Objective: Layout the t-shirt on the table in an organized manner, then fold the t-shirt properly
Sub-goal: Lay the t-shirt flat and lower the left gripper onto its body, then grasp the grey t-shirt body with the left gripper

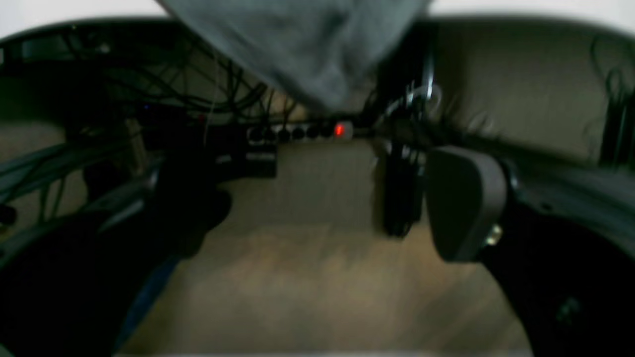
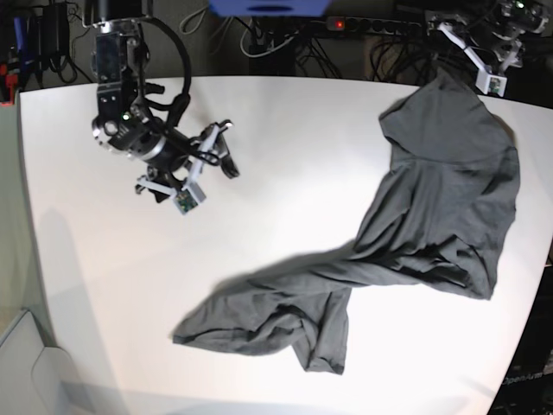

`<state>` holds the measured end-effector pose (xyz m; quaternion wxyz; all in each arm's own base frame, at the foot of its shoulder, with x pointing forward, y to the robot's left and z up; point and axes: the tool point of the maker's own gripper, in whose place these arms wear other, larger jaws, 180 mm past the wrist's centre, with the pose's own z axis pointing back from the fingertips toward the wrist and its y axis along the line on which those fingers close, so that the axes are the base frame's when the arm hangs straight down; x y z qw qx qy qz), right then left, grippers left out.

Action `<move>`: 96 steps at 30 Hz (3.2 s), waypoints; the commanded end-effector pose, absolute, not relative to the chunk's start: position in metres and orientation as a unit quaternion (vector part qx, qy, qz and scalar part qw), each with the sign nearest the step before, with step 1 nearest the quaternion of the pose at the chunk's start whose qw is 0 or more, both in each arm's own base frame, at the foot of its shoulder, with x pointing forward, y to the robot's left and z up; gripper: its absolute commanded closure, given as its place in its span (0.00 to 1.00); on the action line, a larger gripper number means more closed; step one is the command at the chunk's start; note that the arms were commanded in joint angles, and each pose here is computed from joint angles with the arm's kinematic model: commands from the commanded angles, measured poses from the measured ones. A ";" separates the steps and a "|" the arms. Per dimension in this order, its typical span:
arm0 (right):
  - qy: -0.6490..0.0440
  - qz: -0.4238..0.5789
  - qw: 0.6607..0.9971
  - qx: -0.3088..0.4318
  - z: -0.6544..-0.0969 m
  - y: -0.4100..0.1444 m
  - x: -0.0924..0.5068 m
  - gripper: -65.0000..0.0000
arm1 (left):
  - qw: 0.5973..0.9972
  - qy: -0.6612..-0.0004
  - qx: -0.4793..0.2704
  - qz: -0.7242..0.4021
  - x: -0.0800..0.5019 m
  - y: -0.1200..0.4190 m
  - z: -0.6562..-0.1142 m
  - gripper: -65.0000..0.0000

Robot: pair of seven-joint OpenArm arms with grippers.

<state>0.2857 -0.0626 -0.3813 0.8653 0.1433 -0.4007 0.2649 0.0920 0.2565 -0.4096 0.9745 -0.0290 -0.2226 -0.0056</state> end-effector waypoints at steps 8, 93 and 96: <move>-0.399 0.268 0.864 0.148 -0.385 -0.068 0.274 0.33 | 0.939 -0.336 -0.065 0.019 0.135 0.254 -0.364 0.00; -0.417 0.326 0.831 0.173 -0.360 -0.025 0.260 0.33 | 0.893 -0.442 -0.043 0.074 0.345 0.309 -0.345 0.18; -0.414 0.326 0.832 0.173 -0.362 -0.026 0.260 0.33 | 0.883 -0.459 -0.062 0.070 0.354 0.299 -0.344 0.19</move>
